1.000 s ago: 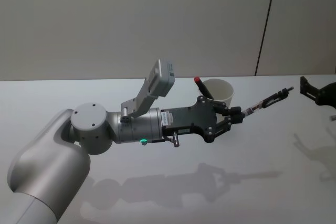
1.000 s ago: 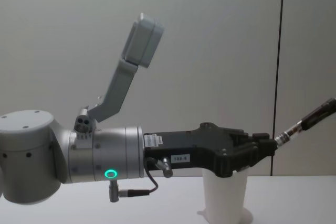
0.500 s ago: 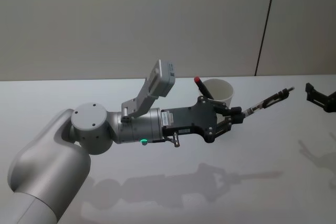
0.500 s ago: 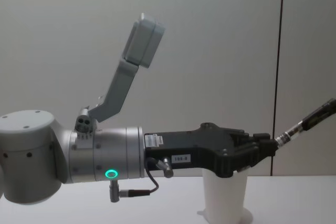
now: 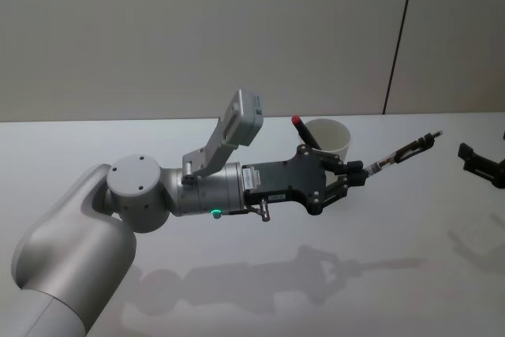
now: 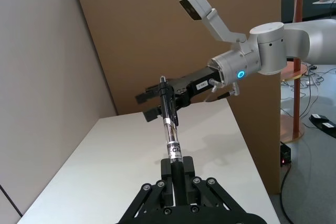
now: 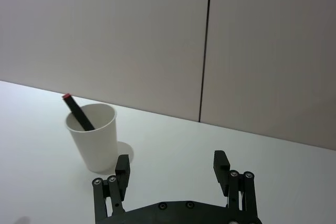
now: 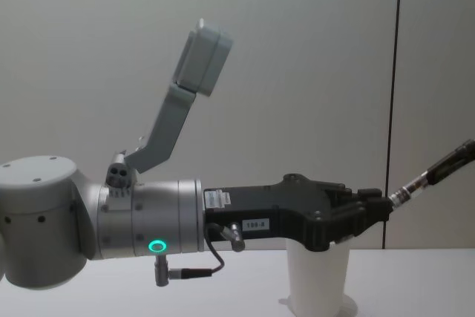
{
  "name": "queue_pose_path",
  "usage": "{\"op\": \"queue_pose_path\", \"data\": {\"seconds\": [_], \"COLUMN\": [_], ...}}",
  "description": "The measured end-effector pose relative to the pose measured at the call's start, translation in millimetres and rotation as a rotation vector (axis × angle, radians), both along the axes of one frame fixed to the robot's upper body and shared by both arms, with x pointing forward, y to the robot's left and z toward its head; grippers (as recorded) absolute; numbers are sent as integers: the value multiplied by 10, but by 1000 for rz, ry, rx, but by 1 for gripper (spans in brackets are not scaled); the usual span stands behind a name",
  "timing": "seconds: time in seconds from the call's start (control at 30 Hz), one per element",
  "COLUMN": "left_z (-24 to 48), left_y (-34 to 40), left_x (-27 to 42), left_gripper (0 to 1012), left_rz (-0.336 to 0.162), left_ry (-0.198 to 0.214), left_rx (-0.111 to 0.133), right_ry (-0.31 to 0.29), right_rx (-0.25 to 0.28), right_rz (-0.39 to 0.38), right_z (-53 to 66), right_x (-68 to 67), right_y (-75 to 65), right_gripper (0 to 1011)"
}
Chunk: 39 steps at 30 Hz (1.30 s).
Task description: Place the pen into the pen holder.
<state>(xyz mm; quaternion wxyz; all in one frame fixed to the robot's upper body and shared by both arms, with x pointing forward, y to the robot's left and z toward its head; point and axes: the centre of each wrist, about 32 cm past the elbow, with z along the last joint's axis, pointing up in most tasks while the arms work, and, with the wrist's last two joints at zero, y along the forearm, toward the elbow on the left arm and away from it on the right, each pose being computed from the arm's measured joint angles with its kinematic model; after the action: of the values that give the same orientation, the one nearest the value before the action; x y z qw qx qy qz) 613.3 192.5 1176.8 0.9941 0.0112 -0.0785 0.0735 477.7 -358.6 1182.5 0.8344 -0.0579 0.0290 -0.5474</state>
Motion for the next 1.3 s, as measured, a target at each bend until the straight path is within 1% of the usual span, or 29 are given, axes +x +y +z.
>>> {"op": "queue_pose_path", "data": {"seconds": [0.1, 0.13, 0.2, 0.3, 0.5, 0.53, 0.63, 0.73, 0.93, 0.97, 1.13, 1.3], "left_z": [0, 0, 0, 0, 0, 0, 0, 0, 0, 0, 0, 0], "left_y": [0, 0, 0, 0, 0, 0, 0, 0, 0, 1, 0, 0], "left_x": [0, 0, 0, 0, 0, 0, 0, 0, 0, 0, 0, 0], "left_gripper": [136, 136, 136, 136, 136, 136, 136, 136, 136, 136, 136, 136], "left_rz": [0, 0, 0, 0, 0, 0, 0, 0, 0, 0, 0, 0], "left_ry": [0, 0, 0, 0, 0, 0, 0, 0, 0, 0, 0, 0], "left_rx": [0, 0, 0, 0, 0, 0, 0, 0, 0, 0, 0, 0], "right_ry": [11, 11, 19, 26, 43, 43, 52, 58, 78, 78, 98, 115], "right_rx": [31, 31, 55, 75, 134, 134, 169, 191, 256, 256, 306, 340], "right_rz": [27, 27, 46, 61, 115, 115, 150, 172, 233, 233, 284, 316], "right_z": [-3, -3, -5, -6, -9, -9, -9, -10, -18, -18, -30, -43], "right_x": [-47, -47, -79, -100, -156, -156, -184, -198, -241, -241, -264, -278], "right_y": [-31, -31, -51, -62, -93, -93, -101, -101, -91, -91, -69, -51], "right_gripper": [1001, 1001, 1001, 1001, 1001, 1001, 1001, 1001, 1001, 1001, 1001, 1001]}}
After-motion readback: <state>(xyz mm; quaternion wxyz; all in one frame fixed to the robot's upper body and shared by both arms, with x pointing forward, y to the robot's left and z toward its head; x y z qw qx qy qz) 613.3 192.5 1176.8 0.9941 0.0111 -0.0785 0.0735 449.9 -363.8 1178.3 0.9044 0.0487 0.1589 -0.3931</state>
